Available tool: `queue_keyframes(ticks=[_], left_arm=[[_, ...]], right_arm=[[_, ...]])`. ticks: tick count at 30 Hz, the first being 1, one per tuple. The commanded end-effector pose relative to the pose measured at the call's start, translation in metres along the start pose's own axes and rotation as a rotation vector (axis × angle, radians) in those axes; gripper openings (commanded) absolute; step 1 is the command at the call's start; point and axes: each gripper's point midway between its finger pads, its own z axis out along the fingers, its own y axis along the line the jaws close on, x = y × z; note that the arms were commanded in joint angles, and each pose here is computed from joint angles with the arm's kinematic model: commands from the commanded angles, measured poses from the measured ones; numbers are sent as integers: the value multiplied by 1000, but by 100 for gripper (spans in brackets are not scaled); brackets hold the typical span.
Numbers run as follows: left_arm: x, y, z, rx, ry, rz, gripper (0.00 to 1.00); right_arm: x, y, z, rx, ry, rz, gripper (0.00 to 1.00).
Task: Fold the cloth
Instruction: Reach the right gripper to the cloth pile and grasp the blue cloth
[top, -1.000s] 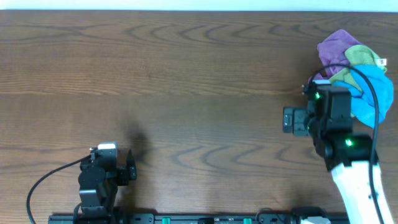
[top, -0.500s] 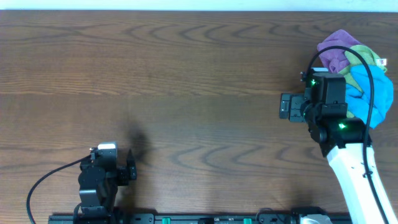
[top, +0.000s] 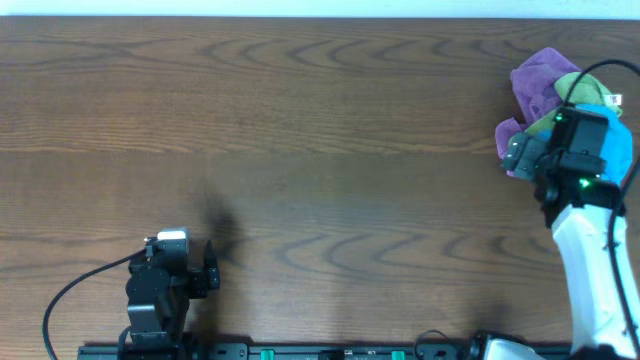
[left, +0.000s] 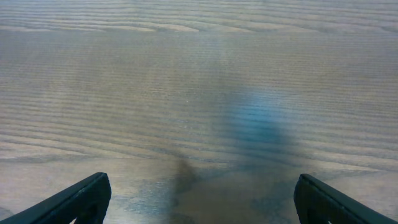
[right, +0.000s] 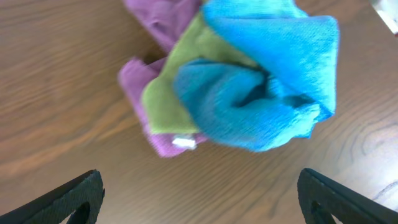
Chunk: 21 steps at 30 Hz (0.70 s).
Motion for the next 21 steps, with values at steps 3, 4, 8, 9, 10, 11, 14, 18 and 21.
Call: queue_keyframes(ticks=[3,4,8,9,10,11,14,18,21], left_arm=[[1,2,1,-15,-1,-2,95],[1,2,1,-15,-1,-2,95],[1,2,1,-15,-1,-2,95],[1,2,1,-15,-1,-2,95],[1,2,1,-15,-1,-2,95],[1,2,1,-15,-1,-2,95],[1,2,1,-15,-1,-2,95],[1,2,1,-15,-1,-2,95],[1,2,1,-15,-1,-2,95]], right_arm=[[-20,-35,20,106,-44,-22,99],[-23,-41,24,128,-53,-24,99],[-31,-60,38,173,-77,-20,99],[-32,-65,42,184,-79,-14,99],[-32,-69,45,191,-79,-11,99],[-32,-74,49,201,-78,-8,99],[-31,-87,58,224,-74,7,99],[-31,-102,67,247,-80,35,99],[-32,-104,72,232,-87,47,99]])
